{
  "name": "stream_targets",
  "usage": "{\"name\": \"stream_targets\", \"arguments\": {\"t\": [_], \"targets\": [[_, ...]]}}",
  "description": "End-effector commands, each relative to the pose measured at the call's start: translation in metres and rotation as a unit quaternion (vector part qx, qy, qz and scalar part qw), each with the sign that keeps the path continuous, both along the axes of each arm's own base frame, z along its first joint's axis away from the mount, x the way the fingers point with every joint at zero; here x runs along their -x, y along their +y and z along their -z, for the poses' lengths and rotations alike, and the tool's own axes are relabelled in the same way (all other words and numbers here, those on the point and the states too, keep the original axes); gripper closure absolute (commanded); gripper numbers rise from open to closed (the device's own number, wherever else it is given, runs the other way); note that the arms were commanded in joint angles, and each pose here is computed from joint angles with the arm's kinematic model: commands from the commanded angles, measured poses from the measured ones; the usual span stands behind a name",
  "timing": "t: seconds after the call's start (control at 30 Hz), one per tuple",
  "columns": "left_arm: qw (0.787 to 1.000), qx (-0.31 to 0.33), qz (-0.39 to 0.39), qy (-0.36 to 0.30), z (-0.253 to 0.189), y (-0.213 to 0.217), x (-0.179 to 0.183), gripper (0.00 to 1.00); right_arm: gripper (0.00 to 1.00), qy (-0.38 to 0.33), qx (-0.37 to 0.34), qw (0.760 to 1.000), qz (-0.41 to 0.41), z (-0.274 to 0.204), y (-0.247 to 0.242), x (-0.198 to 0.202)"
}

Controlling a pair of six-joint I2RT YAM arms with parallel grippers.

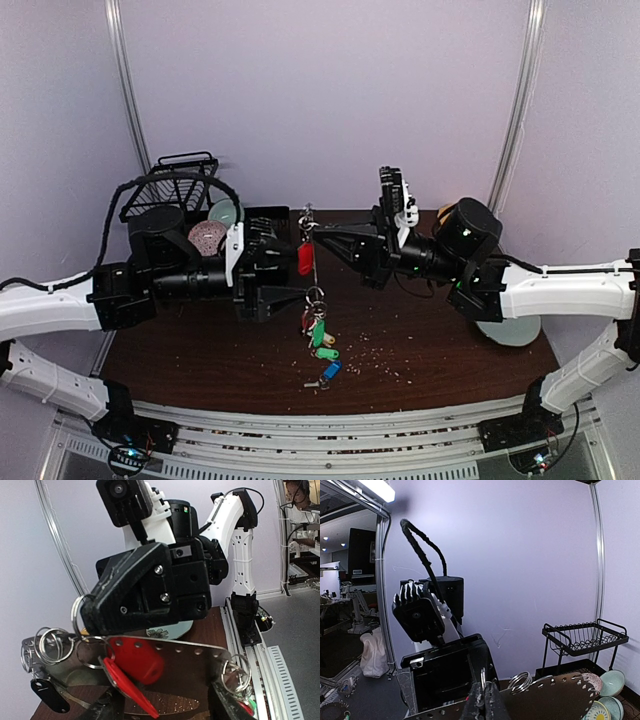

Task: Put the keys on the keyring

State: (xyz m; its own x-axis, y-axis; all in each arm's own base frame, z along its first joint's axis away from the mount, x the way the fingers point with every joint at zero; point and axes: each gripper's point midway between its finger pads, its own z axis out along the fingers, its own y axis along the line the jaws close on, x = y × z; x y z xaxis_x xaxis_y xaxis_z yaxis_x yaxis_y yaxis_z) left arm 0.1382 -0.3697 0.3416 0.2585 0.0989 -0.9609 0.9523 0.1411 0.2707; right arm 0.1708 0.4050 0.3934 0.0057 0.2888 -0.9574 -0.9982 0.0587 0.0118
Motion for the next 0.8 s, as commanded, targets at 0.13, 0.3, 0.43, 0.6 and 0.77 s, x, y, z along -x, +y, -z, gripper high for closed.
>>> {"name": "stream_targets", "arguments": {"t": [0.13, 0.3, 0.43, 0.6, 0.77], "targets": [[0.998, 0.037, -0.057, -0.002, -0.023, 0.0, -0.022, 0.56, 1.0, -0.027, -0.032, 0.999, -0.001, -0.025, -0.005, 0.01], [0.994, 0.056, -0.091, 0.009, -0.029, 0.004, -0.034, 0.7, 1.0, -0.029, -0.023, 0.999, -0.001, -0.021, 0.0, 0.012], [0.993, 0.075, -0.092, 0.012, -0.033, 0.007, -0.033, 1.0, 1.0, -0.024, -0.031, 0.999, 0.0, -0.023, 0.0, 0.013], [0.995, 0.045, -0.087, 0.027, -0.006, -0.003, -0.035, 1.0, 1.0, -0.008, -0.07, 0.998, 0.001, -0.034, -0.001, 0.013], [0.997, 0.027, -0.043, 0.057, 0.011, -0.024, -0.028, 1.0, 1.0, 0.001, -0.106, 0.994, 0.024, -0.039, -0.002, 0.009]]}}
